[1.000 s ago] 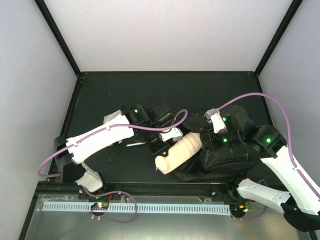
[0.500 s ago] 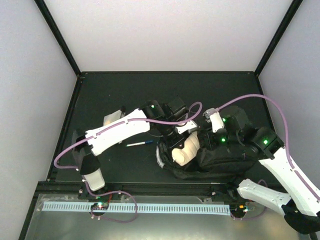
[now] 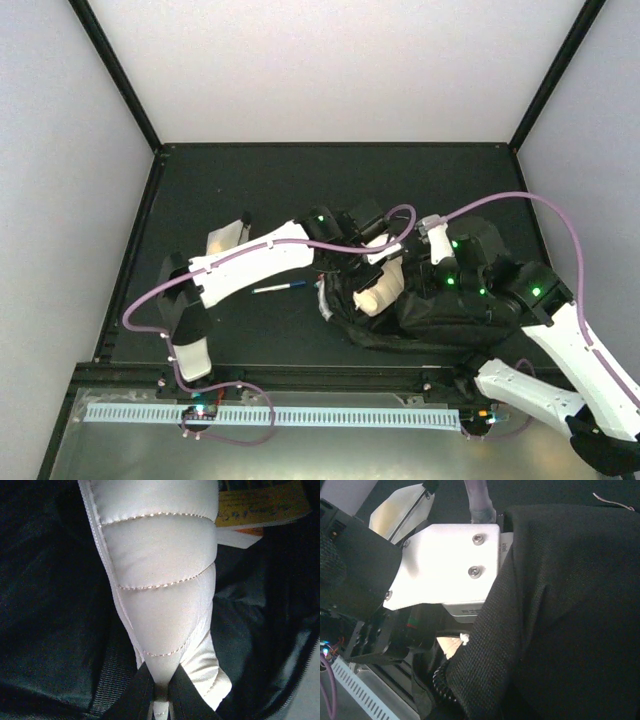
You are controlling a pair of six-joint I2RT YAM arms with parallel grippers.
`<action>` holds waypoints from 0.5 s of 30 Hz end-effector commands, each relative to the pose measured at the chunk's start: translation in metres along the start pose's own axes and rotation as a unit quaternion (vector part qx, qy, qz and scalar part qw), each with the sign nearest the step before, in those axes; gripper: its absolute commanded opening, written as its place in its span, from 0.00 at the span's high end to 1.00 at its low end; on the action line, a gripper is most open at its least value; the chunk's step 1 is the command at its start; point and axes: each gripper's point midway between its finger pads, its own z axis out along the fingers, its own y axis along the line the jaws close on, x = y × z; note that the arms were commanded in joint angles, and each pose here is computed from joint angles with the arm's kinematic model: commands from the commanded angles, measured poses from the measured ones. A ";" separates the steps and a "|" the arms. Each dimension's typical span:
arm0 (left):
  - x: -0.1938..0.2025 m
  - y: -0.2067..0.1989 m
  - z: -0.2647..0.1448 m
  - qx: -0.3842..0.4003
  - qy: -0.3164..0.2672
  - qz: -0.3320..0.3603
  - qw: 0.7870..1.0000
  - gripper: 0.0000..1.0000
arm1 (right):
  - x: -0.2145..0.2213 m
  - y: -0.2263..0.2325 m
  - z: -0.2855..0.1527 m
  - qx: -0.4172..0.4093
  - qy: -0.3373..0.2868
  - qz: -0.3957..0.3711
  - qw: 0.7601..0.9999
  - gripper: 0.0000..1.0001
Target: Pack the student bag
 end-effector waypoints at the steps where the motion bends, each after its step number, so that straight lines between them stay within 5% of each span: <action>1: -0.020 0.028 0.005 -0.068 -0.077 0.017 0.995 0.98 | -0.023 0.029 -0.030 -0.059 -0.058 -0.036 0.996 0.98; 9: -0.007 0.025 -0.020 -0.052 -0.156 0.051 0.985 0.98 | -0.016 0.009 -0.017 -0.002 -0.030 -0.021 0.999 0.98; 15: 0.008 0.013 -0.003 -0.033 -0.115 0.083 0.989 0.98 | -0.032 0.003 -0.023 0.022 -0.056 0.000 0.998 0.98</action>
